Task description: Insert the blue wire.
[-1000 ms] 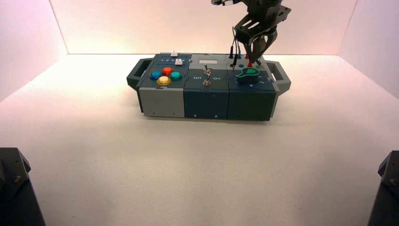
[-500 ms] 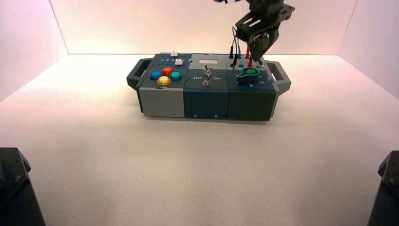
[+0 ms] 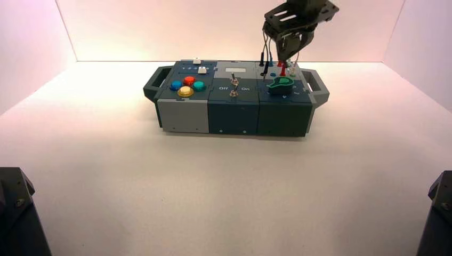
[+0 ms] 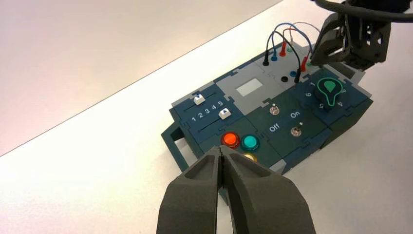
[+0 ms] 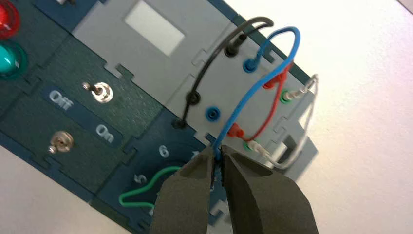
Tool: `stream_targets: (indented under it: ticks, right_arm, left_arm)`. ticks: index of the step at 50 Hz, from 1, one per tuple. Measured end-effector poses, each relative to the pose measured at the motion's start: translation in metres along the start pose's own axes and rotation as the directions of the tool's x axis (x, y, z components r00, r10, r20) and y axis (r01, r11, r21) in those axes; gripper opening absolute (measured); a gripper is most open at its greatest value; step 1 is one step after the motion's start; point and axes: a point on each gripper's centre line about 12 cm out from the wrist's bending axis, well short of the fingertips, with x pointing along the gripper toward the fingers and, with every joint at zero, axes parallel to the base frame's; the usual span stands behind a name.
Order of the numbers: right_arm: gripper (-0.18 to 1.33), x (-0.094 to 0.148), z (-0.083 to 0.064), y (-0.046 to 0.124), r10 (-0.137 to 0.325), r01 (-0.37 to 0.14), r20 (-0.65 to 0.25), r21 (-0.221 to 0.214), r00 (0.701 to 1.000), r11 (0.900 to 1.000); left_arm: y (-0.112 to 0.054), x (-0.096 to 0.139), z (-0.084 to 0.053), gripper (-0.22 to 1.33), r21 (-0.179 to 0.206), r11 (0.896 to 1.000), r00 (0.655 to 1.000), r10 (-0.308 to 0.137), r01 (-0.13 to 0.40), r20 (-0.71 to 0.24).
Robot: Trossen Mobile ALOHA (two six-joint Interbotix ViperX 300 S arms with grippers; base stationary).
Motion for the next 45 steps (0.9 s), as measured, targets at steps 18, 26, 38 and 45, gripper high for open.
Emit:
stream_targets:
  ticks: [18, 26, 38, 45]
  right_arm:
    - [0.01, 0.009, -0.006, 0.007, 0.021, -0.027, 0.138, 0.042, 0.990, 0.9987]
    - [0.01, 0.012, -0.004, 0.006, 0.018, -0.027, 0.184, 0.046, 0.983, 0.9986]
    - [0.01, 0.022, -0.008, 0.001, 0.010, -0.024, 0.222, 0.061, 0.975, 0.9979]
    - [0.01, 0.027, -0.015, -0.003, 0.001, -0.020, 0.256, 0.073, 0.967, 0.9971]
  left_arm:
    - [0.001, 0.001, -0.001, -0.16, 0.001, 1.000, 1.000, 0.010, -0.011, 0.016]
    - [0.001, 0.003, -0.003, -0.16, -0.001, 1.000, 0.999, 0.023, -0.022, 0.034]
    - [0.002, 0.007, -0.005, -0.16, -0.002, 1.000, 0.999, 0.029, -0.029, 0.034]
    - [0.002, 0.012, -0.009, -0.16, -0.003, 1.000, 1.000, 0.024, -0.024, 0.008]
